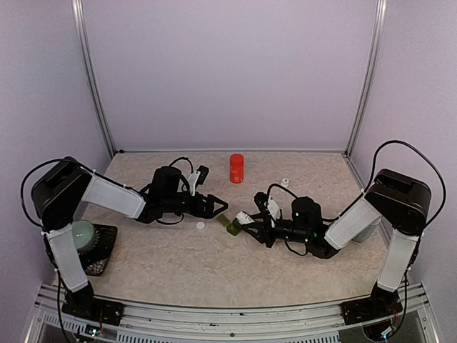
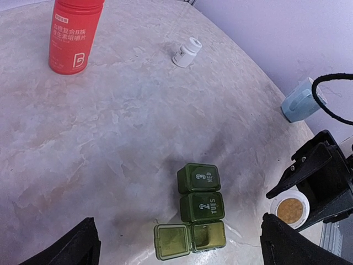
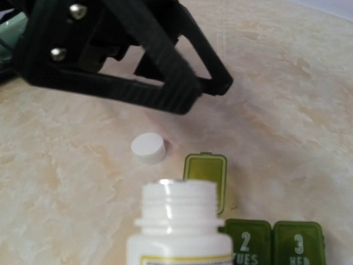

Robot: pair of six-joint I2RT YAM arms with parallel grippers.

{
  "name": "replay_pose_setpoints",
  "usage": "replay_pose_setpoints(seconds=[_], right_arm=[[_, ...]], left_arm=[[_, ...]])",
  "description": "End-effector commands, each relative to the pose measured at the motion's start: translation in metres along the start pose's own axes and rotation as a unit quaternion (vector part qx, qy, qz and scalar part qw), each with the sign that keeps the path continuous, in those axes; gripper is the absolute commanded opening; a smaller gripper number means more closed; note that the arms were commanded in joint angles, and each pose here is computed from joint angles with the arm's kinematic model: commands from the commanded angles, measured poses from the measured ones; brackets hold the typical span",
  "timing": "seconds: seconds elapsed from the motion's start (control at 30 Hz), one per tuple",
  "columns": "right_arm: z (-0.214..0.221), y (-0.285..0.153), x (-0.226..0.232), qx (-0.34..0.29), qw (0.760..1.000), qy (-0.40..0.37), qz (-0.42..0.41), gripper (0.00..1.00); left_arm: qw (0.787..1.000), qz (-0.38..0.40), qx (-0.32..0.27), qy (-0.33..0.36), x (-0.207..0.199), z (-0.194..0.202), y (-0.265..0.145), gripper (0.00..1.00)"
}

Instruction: Sort the pills into containers

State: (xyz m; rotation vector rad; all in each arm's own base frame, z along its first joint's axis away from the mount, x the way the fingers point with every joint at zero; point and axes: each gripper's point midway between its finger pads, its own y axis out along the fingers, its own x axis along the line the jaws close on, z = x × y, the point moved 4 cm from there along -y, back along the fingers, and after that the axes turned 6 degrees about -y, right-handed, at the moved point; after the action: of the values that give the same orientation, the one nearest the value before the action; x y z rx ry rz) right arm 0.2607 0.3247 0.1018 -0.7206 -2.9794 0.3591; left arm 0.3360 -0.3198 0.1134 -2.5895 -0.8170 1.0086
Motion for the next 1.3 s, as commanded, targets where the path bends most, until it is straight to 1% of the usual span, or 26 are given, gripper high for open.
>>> replay_pose_setpoints(seconds=[0.0, 0.57, 0.77, 0.9, 0.97, 1.27], right_arm=[[0.005, 0.007, -0.008, 0.024, 1.0, 0.003, 0.011, 0.19], [0.015, 0.016, -0.011, 0.082, 0.996, 0.013, 0.012, 0.17], [0.014, 0.018, -0.01, 0.091, 0.996, 0.013, 0.005, 0.16], [0.019, 0.021, -0.009, 0.103, 0.994, 0.018, -0.002, 0.15], [0.022, 0.021, -0.009, 0.107, 0.994, 0.02, -0.002, 0.15], [0.032, 0.023, -0.008, 0.125, 0.992, 0.025, -0.007, 0.14]], left_arm=[[1.0, 0.007, -0.005, -0.009, 0.004, 0.004, -0.003, 0.99], [1.0, 0.001, -0.012, -0.011, 0.004, 0.003, -0.008, 0.99], [1.0, -0.001, -0.013, -0.011, 0.005, 0.003, -0.009, 0.99], [1.0, -0.003, -0.013, -0.012, 0.006, 0.003, -0.009, 0.99], [1.0, -0.002, -0.013, -0.024, 0.006, 0.003, -0.009, 0.99], [1.0, -0.002, -0.013, -0.026, 0.007, 0.003, -0.009, 0.99]])
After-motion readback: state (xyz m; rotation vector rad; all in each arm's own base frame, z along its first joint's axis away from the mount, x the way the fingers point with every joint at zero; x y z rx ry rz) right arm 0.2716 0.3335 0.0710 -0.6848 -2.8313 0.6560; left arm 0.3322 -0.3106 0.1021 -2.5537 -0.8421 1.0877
